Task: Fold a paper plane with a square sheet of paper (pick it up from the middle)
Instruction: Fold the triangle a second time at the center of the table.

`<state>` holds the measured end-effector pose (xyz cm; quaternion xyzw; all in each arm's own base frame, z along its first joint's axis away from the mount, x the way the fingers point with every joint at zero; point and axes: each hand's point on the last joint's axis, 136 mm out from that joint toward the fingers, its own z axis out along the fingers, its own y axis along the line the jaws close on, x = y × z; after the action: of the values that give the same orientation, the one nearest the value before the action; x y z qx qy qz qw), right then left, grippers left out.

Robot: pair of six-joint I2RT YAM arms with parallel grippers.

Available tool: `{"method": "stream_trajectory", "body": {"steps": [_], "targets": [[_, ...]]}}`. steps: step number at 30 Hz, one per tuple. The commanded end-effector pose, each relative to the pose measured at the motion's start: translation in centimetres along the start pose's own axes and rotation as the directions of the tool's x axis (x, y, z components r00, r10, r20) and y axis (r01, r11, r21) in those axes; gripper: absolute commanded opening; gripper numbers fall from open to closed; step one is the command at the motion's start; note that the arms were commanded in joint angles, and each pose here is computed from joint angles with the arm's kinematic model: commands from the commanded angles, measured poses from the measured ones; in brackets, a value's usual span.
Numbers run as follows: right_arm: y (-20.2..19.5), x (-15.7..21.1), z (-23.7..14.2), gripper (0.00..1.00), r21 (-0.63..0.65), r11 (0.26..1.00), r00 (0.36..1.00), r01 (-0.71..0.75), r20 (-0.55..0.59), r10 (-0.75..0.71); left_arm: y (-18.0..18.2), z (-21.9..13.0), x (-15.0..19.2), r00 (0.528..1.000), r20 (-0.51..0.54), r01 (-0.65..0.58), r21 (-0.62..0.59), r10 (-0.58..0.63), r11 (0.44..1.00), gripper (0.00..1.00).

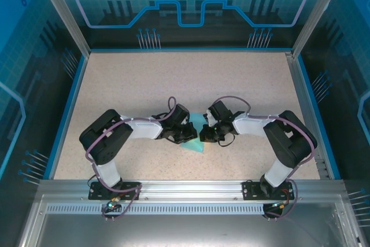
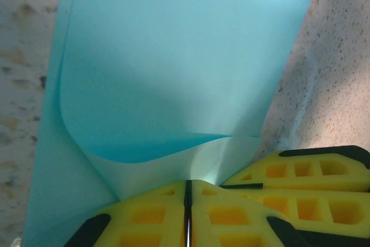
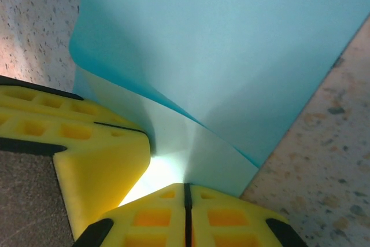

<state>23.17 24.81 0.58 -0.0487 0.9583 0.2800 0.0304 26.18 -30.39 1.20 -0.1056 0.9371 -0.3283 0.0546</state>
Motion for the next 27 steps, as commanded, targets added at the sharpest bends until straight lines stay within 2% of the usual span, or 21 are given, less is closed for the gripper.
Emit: {"method": "stream_trajectory", "body": {"steps": [1,9,22,27], "targets": [[-7.2,4.8,1.8,0.08,0.267,0.963,0.985,-0.047,-0.15,0.09,3.6,-0.2,-0.8,1.0,0.003,0.028,-0.119,-0.028,0.993,0.1],[-9.0,6.0,1.9,0.08,0.332,0.942,0.977,-0.048,-0.179,0.113,5.1,-1.0,-2.8,0.997,0.044,0.071,-0.122,-0.066,0.99,0.11],[-9.1,6.0,1.8,0.08,0.336,0.941,0.978,-0.044,-0.178,0.109,6.6,-1.9,-5.5,0.992,0.095,0.095,-0.174,-0.079,0.98,0.11],[-8.8,5.9,1.7,0.08,0.327,0.944,0.98,-0.043,-0.171,0.104,6.6,-2.4,-6.0,0.992,0.097,0.092,-0.157,-0.077,0.983,0.11]]}}
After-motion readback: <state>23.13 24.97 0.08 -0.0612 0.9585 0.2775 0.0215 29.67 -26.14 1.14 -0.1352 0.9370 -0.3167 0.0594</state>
